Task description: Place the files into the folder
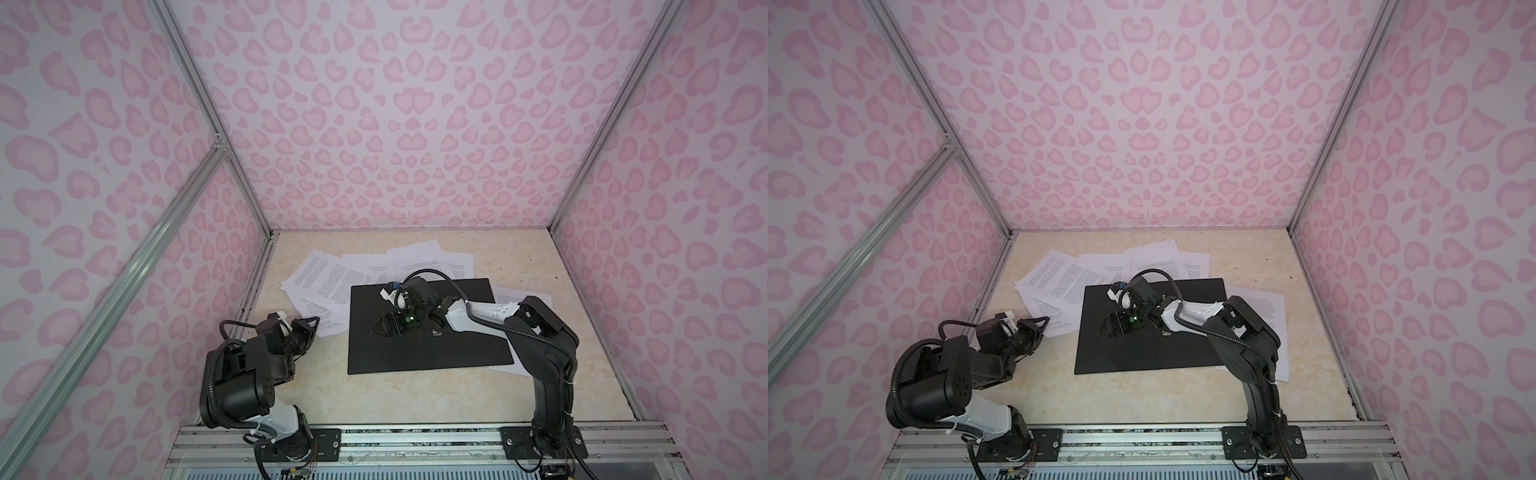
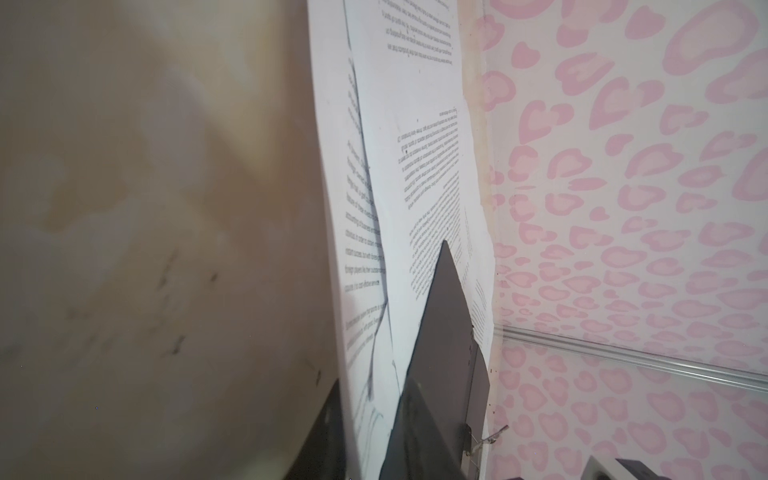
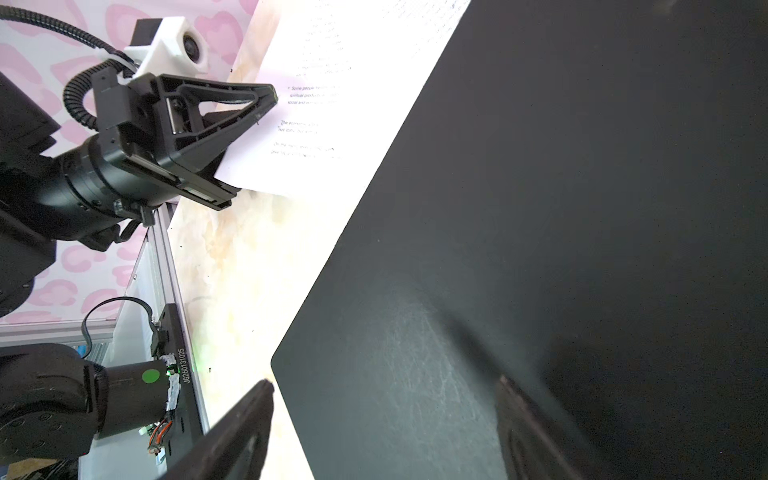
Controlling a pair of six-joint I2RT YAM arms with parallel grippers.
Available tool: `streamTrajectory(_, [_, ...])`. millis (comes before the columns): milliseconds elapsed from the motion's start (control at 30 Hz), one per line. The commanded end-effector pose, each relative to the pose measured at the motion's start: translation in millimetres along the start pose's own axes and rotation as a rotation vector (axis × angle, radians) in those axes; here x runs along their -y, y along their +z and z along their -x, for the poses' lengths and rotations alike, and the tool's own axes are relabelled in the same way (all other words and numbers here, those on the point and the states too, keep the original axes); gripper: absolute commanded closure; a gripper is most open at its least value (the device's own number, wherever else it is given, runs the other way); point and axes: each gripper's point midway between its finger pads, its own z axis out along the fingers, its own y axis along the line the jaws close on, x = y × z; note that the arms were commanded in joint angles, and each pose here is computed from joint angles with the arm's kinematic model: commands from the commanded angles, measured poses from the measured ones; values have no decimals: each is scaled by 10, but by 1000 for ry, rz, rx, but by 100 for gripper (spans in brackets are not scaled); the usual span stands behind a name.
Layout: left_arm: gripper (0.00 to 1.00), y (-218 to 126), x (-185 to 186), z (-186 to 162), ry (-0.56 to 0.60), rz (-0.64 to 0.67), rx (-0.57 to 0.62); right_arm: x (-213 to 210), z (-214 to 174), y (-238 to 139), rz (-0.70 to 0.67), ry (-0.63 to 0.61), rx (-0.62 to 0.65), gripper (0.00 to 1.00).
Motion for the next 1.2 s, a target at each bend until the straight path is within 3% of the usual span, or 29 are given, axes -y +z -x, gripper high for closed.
streamTrajectory(0, [78,-13,-54,-12,7,26,2,39,-34,27,-7,2,-9,17])
streamTrajectory(300, [97,-21,-38,-52,-6,12,-13,56,-36,22,-20,-1,-10,17])
streamTrajectory(500, [97,-152,254,-25,16,-51,-4,36,-10,-25,-31,-18,2,17])
streamTrajectory(667, [97,-402,487,18,70,-7,31,33,33,-104,-56,-41,29,16])
streamTrajectory(700, [97,-472,537,22,84,6,40,31,45,-131,-72,-54,41,10])
streamTrajectory(800, [97,-670,651,11,127,62,50,48,93,-230,-115,-71,71,6])
streamTrajectory(1167, [97,-1307,1556,-85,290,-16,31,347,289,-716,-245,-11,222,3])
